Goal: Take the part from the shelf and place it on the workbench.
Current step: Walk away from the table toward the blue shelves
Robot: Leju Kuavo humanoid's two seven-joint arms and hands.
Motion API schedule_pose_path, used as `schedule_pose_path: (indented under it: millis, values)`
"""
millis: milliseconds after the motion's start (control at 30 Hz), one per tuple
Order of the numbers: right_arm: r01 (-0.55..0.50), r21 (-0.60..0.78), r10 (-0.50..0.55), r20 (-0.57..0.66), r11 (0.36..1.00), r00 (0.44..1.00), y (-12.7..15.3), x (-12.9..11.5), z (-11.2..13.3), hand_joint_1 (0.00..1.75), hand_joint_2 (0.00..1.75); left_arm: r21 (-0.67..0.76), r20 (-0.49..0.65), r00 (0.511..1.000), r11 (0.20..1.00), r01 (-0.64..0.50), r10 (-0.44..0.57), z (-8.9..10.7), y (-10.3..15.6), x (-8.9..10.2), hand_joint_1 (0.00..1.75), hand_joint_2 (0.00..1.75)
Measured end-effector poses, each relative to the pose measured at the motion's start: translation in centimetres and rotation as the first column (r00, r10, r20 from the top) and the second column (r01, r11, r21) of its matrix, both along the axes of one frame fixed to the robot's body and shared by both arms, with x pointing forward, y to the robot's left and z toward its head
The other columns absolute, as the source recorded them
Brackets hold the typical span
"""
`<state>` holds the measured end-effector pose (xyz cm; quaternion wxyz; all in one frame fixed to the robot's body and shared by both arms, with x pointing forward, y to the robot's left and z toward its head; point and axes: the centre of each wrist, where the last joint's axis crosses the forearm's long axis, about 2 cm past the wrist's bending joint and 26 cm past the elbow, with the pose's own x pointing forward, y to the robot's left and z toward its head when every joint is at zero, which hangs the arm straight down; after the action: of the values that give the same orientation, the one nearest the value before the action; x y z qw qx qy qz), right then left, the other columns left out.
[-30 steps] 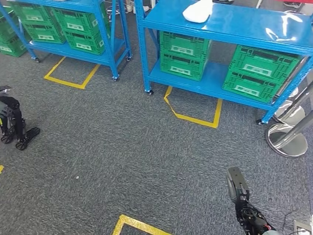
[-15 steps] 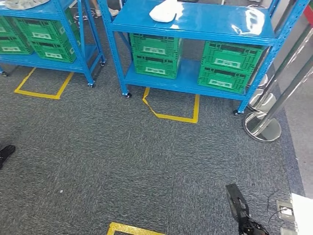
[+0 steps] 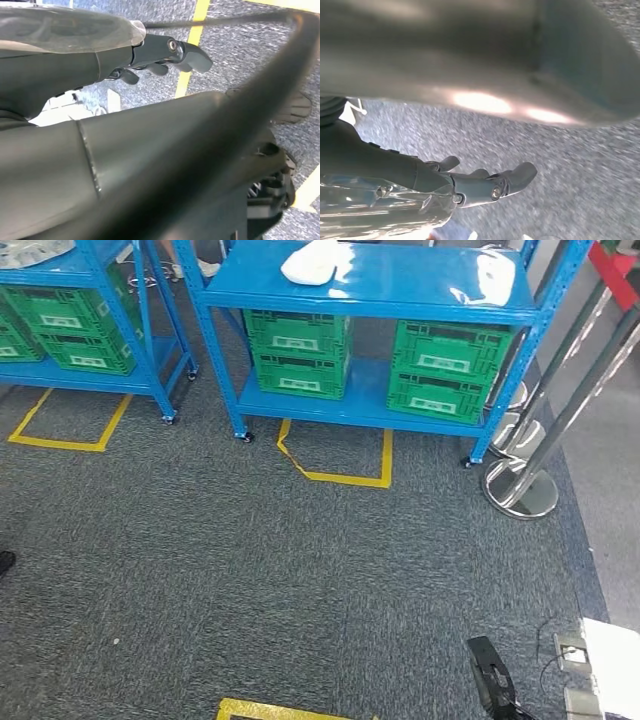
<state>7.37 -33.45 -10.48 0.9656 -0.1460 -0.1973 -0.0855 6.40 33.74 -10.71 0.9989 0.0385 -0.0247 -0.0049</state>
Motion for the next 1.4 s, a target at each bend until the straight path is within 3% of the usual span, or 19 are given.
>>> schedule_pose_path:
  millis: [1400]
  values:
    - [0.042, 0.113, -0.035, -0.067, 0.993, 0.997, 1.3, -0.8, -0.3, 0.0, 0.0, 0.012, -0.012, 1.0, 1.0, -0.016, 0.017, 0.0, 0.0, 0.0, 0.0, 0.0]
